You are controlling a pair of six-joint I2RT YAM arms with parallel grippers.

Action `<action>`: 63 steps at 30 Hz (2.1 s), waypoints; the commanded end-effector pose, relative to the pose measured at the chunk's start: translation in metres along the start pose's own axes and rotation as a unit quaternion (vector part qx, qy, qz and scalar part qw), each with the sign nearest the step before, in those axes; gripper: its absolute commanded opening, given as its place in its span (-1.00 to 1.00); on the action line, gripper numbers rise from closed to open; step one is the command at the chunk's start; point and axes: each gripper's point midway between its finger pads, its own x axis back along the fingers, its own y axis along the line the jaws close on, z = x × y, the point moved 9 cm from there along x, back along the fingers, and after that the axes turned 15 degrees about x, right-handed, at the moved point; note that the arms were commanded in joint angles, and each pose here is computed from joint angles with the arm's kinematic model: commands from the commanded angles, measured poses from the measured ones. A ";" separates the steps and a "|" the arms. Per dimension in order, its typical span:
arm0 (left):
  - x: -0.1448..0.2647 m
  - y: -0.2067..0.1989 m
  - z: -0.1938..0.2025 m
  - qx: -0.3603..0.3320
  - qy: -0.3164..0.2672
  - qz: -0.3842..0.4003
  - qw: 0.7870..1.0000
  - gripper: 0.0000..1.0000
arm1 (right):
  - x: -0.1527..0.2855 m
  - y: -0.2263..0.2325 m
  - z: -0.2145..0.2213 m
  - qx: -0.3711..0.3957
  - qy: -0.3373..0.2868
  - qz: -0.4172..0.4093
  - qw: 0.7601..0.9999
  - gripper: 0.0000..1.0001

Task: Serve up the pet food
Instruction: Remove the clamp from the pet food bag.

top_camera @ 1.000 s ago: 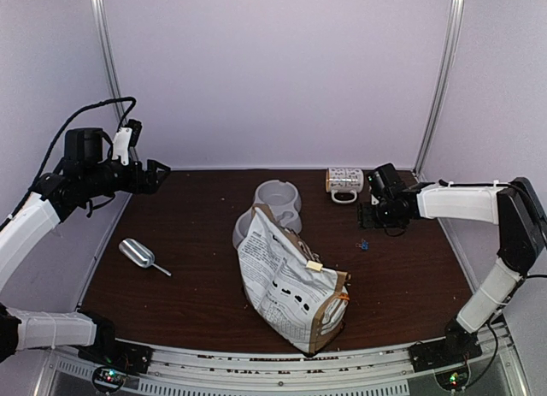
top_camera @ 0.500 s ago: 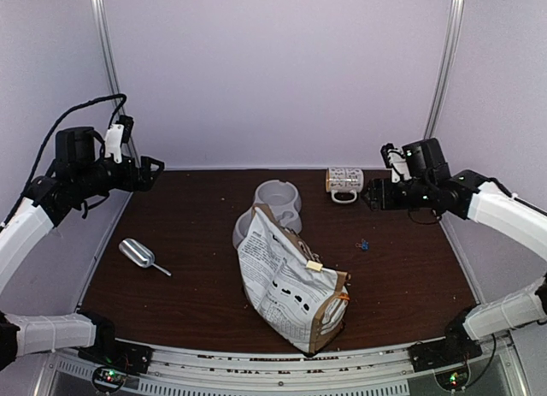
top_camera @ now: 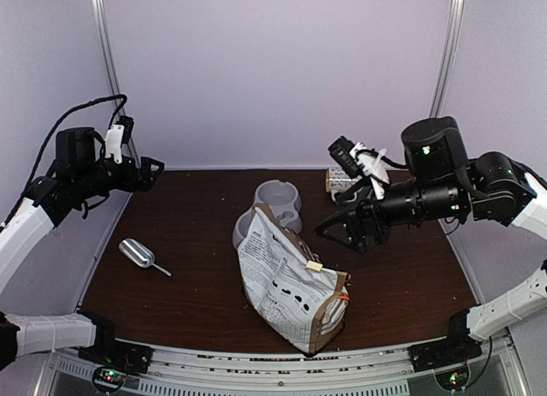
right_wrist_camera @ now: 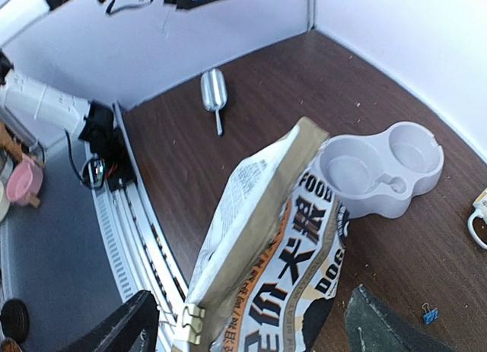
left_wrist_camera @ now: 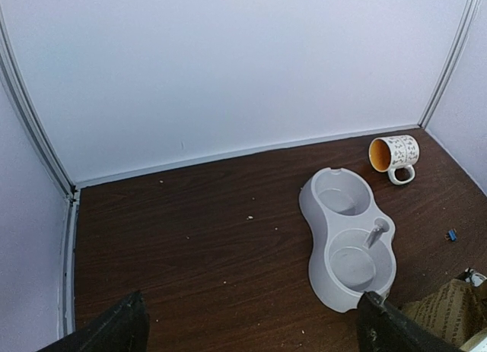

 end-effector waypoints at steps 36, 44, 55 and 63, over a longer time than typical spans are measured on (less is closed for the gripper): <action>0.007 -0.004 -0.007 -0.008 -0.025 0.018 0.999 0.95 | -0.044 0.067 -0.004 0.160 0.171 0.019 0.972 -0.04; 0.008 -0.004 -0.007 -0.008 -0.027 0.018 0.999 0.96 | -0.043 0.066 -0.003 0.160 0.178 0.027 0.971 -0.29; 0.008 -0.004 -0.007 -0.007 -0.027 0.017 0.999 0.96 | -0.022 0.062 -0.021 0.130 0.119 0.025 0.984 -0.78; 0.008 -0.004 -0.007 -0.009 -0.027 0.016 0.999 0.95 | -0.003 0.049 -0.032 0.102 0.078 0.054 0.990 -0.81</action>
